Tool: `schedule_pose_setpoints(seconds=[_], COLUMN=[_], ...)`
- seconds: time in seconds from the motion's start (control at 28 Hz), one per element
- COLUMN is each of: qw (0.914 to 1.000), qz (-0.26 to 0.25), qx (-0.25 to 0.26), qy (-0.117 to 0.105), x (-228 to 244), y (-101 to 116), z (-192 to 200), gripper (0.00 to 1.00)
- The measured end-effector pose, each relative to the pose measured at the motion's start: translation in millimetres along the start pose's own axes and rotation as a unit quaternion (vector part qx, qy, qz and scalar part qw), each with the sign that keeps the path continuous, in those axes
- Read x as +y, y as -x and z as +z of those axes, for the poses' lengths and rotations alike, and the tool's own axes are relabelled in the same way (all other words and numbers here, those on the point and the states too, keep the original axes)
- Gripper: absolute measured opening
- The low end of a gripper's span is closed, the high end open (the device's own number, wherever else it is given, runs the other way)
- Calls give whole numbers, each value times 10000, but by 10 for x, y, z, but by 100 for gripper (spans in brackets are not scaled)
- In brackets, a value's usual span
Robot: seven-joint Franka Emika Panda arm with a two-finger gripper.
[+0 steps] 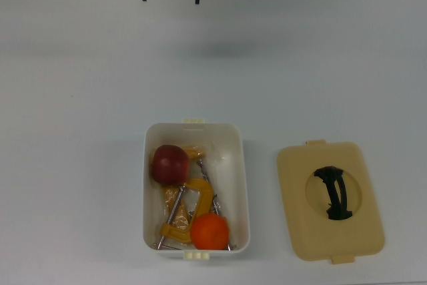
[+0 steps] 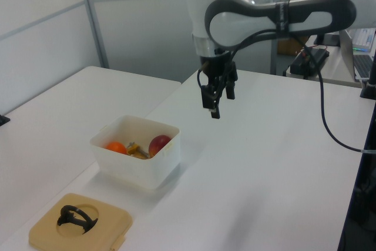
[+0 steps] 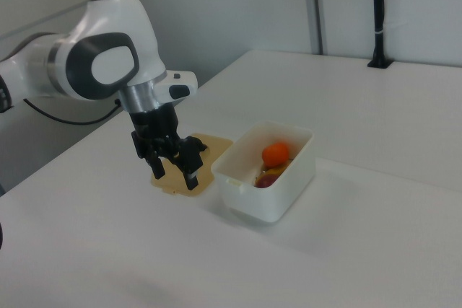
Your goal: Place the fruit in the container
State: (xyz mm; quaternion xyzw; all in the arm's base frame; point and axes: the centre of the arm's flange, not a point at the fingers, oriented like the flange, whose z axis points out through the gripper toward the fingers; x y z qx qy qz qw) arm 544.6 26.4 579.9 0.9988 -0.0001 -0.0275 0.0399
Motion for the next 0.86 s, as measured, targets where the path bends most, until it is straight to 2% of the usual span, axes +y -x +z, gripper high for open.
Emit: schedule_pose_setpoints(seconds=[0.25, 0.43, 0.86], qw=[9990, 9978, 9970], qz=[369, 564, 612], qx=[190, 284, 414], qy=[-191, -208, -219], x=[277, 377, 419], y=[157, 166, 129], z=[-278, -369, -391], gripper=[100, 100, 100])
